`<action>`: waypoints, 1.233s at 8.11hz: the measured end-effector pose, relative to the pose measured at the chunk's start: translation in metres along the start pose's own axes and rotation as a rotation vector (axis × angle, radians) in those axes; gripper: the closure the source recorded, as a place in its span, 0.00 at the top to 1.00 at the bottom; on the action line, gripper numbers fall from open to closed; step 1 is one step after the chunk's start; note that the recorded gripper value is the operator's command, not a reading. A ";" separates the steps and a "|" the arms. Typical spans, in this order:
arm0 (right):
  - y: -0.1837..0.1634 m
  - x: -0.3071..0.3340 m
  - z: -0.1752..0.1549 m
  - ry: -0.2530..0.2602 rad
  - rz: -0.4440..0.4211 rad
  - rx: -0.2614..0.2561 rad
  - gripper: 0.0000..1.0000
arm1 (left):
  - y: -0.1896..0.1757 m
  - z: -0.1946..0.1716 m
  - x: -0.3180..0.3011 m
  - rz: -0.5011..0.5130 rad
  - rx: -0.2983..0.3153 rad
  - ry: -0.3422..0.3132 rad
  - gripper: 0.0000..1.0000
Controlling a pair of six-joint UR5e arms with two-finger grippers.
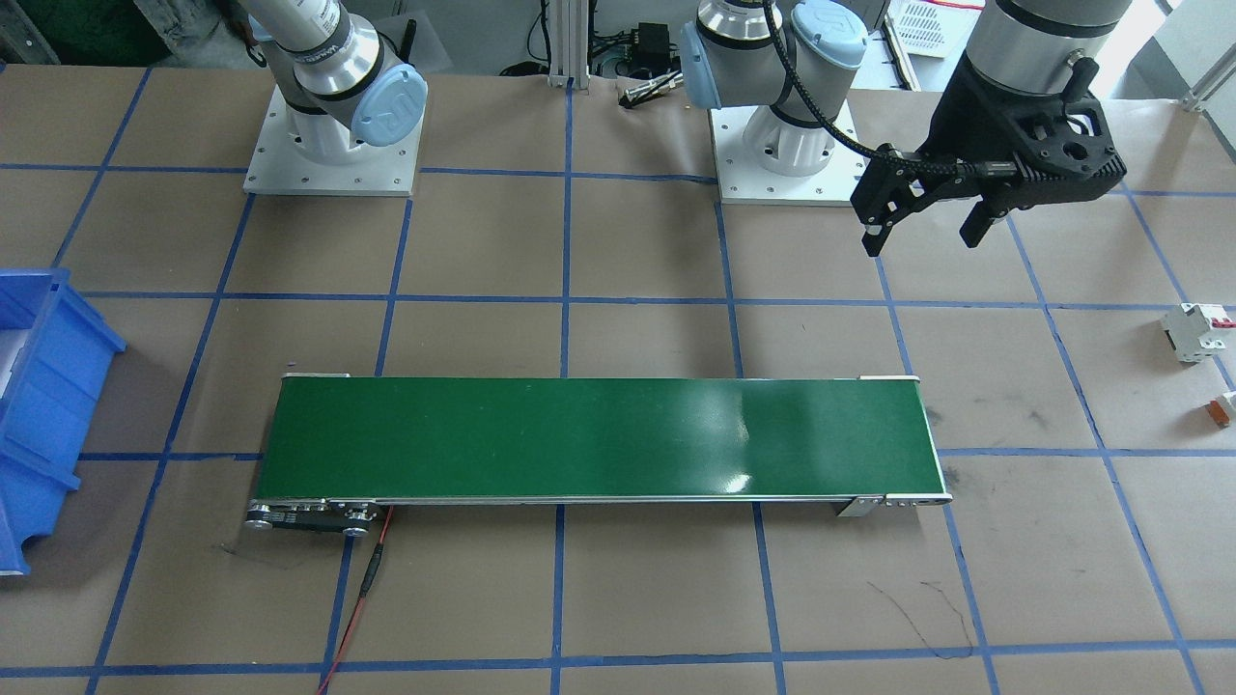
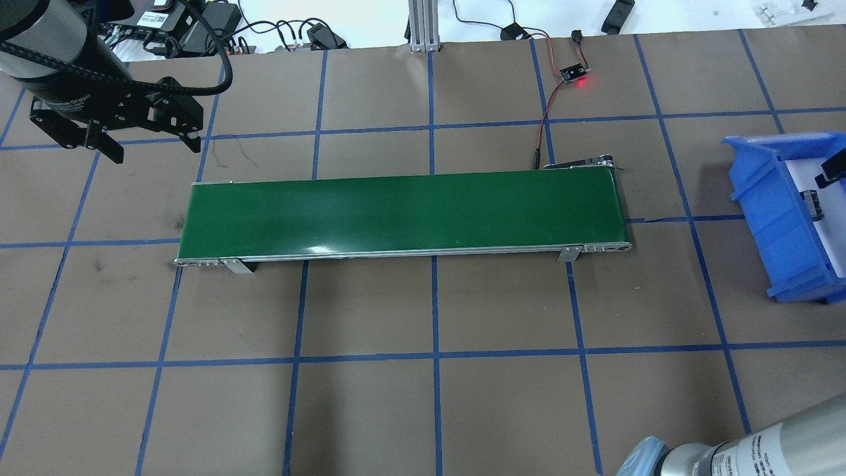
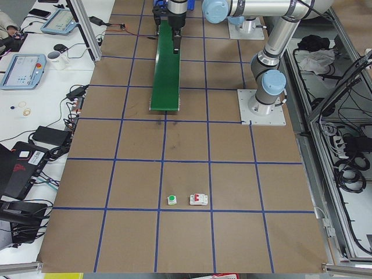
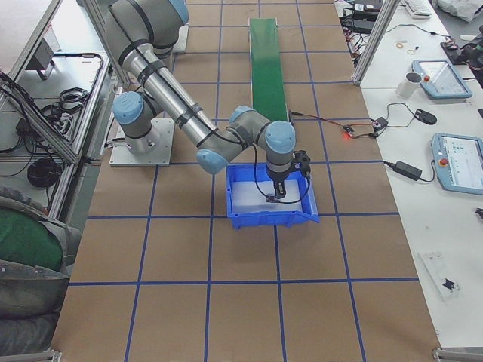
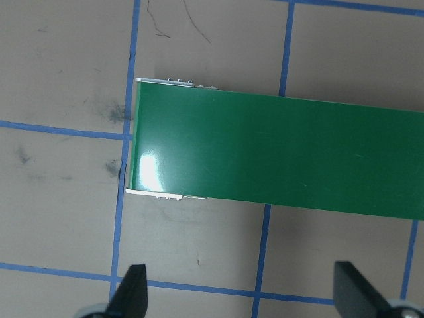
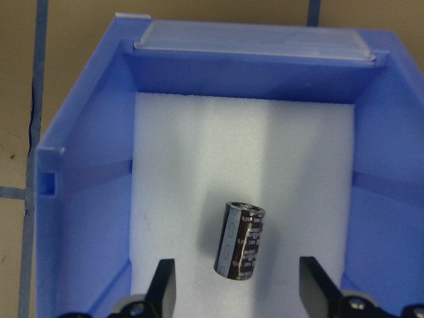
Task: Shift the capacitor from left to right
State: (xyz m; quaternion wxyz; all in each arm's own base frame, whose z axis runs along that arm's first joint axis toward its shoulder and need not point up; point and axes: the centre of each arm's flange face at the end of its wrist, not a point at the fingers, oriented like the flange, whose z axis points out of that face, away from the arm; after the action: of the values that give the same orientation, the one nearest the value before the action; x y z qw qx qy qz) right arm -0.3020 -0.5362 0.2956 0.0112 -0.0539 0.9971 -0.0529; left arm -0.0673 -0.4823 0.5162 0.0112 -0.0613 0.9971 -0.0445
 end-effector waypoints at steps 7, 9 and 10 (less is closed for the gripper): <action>0.024 -0.096 -0.169 0.089 0.151 0.095 1.00 | 0.000 -0.001 0.000 0.000 0.002 -0.003 1.00; 0.014 -0.171 -0.193 0.064 0.194 0.094 1.00 | 0.000 -0.001 0.000 0.000 0.002 -0.004 1.00; 0.007 -0.210 -0.198 0.052 0.209 0.089 1.00 | 0.000 -0.001 0.000 0.000 0.002 -0.004 1.00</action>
State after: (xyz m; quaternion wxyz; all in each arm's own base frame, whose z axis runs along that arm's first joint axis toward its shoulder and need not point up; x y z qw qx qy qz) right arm -0.0992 -0.4856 0.4946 -0.0066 0.0523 0.9939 -0.0970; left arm -0.0669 -0.4824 0.5172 0.0134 -0.0614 0.9970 -0.0454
